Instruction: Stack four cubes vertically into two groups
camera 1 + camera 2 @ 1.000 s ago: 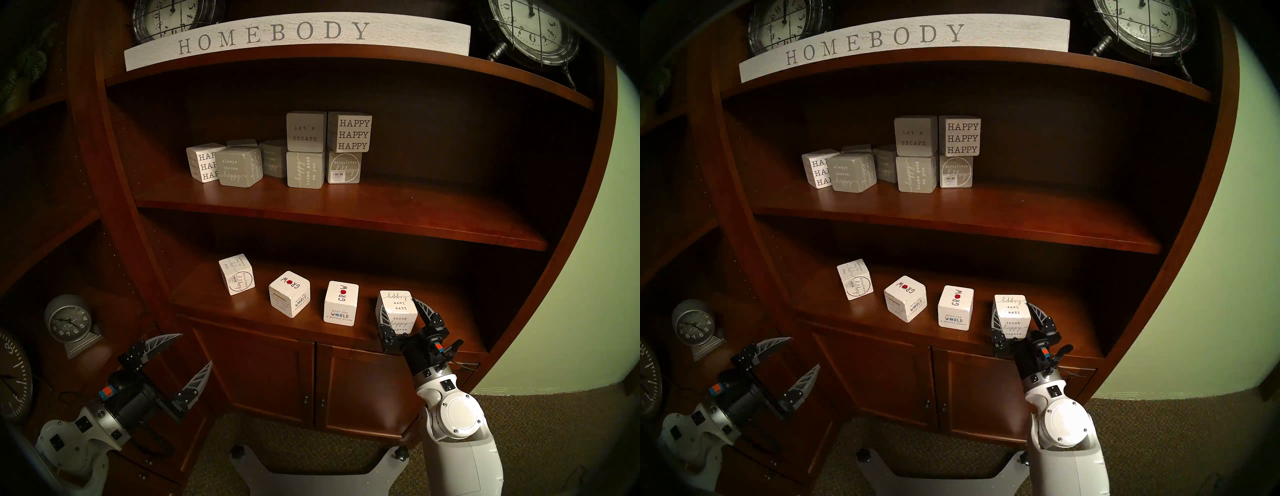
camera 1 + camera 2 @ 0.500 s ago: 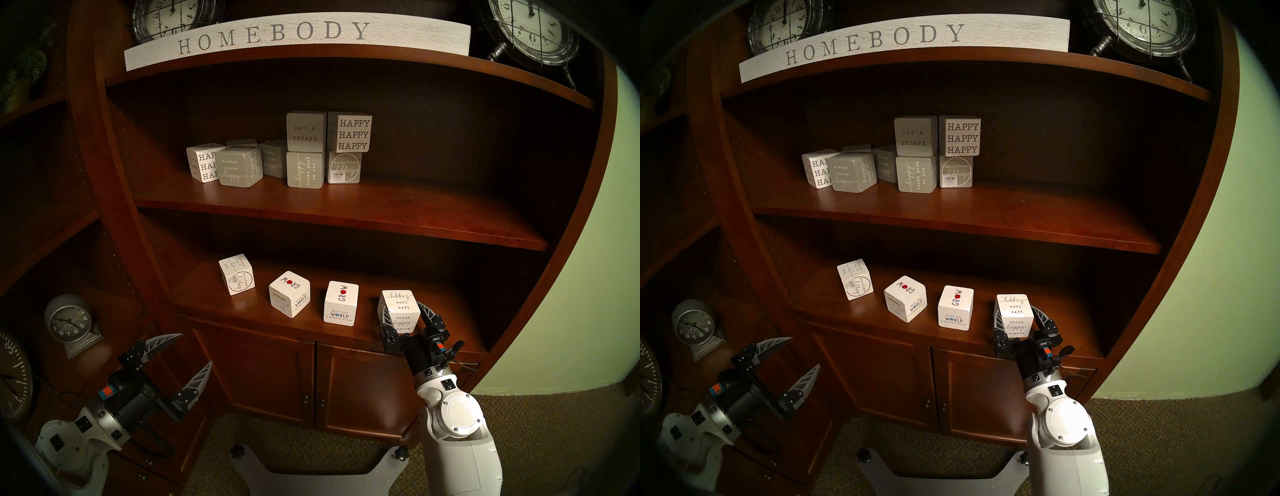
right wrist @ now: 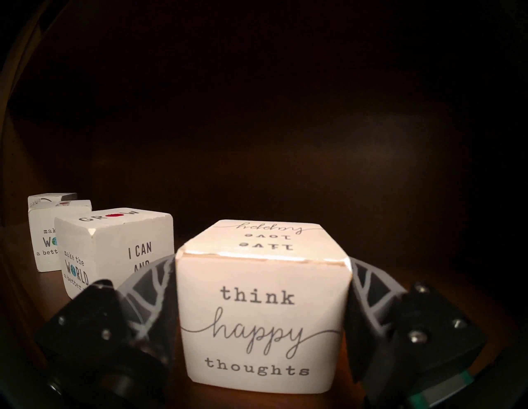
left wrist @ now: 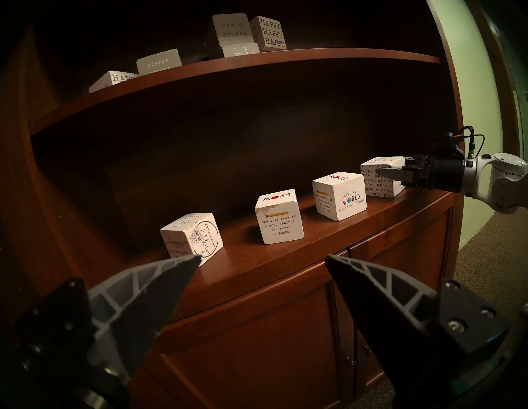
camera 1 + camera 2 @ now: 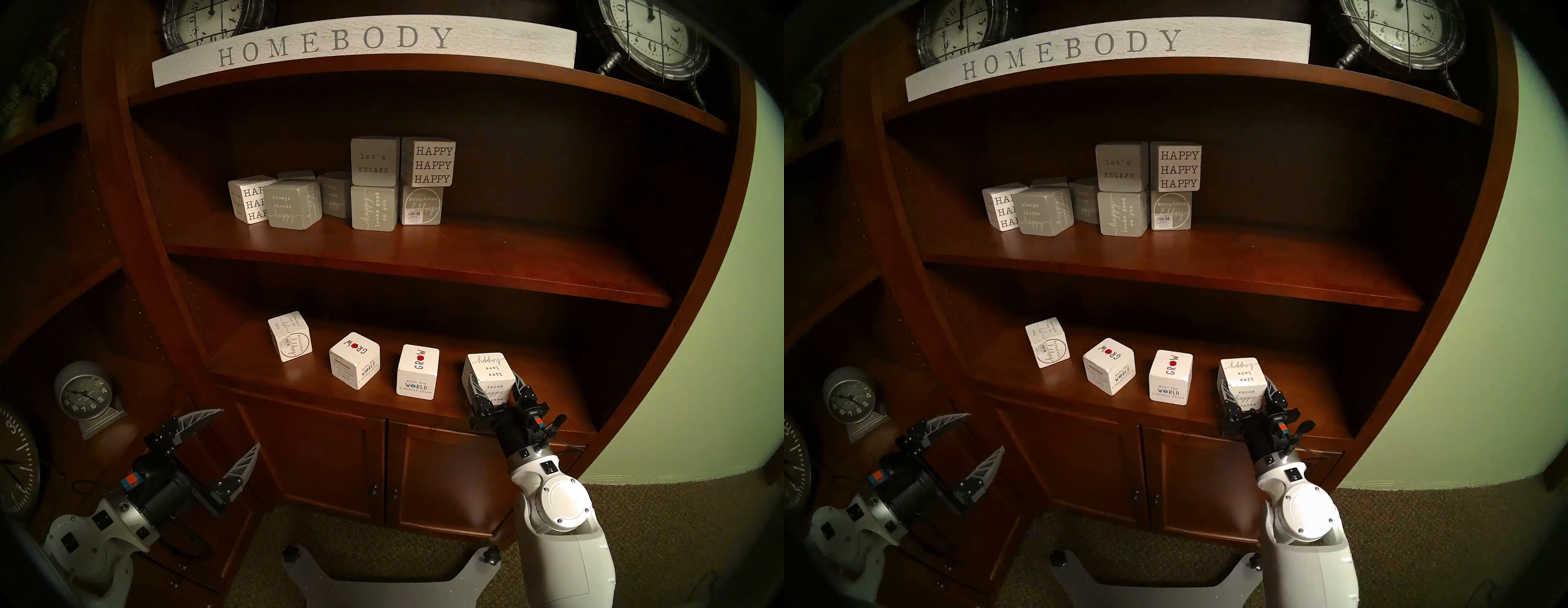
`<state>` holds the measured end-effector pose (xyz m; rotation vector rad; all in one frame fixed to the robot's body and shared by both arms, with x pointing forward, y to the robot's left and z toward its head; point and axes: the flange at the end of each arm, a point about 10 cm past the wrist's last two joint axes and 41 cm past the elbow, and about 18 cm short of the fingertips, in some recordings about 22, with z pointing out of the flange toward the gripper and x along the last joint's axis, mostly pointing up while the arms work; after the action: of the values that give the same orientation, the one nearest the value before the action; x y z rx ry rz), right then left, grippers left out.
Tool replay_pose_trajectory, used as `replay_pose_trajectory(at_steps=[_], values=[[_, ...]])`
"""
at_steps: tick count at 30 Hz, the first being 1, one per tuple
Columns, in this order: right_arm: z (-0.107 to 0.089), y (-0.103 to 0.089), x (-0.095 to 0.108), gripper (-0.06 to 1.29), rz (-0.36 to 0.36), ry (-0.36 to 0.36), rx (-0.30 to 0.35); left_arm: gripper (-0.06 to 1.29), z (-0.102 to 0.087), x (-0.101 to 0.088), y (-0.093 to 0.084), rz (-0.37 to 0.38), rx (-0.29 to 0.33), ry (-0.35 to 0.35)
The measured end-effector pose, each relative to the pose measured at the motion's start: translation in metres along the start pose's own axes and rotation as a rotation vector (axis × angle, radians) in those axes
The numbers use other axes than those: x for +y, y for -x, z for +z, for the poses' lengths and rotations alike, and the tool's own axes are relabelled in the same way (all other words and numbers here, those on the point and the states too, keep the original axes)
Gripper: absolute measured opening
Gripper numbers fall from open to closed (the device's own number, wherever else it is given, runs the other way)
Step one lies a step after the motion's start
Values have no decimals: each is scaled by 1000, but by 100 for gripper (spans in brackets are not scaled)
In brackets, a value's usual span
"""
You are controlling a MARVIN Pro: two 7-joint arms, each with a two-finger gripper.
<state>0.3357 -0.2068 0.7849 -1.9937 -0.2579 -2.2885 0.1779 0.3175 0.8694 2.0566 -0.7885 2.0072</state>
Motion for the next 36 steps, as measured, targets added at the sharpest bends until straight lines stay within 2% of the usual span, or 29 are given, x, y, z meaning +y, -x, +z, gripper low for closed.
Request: replay_pose_trajectory(at_steps=[9, 20, 36], values=[[0, -10, -7, 80, -8, -29, 38, 119, 0, 0, 0, 0, 0, 0], [4, -49, -21, 79, 22, -68, 131, 119, 0, 0, 0, 0, 0, 0], [18, -69, -56, 79, 70, -120, 148, 119, 0, 0, 0, 0, 0, 0]])
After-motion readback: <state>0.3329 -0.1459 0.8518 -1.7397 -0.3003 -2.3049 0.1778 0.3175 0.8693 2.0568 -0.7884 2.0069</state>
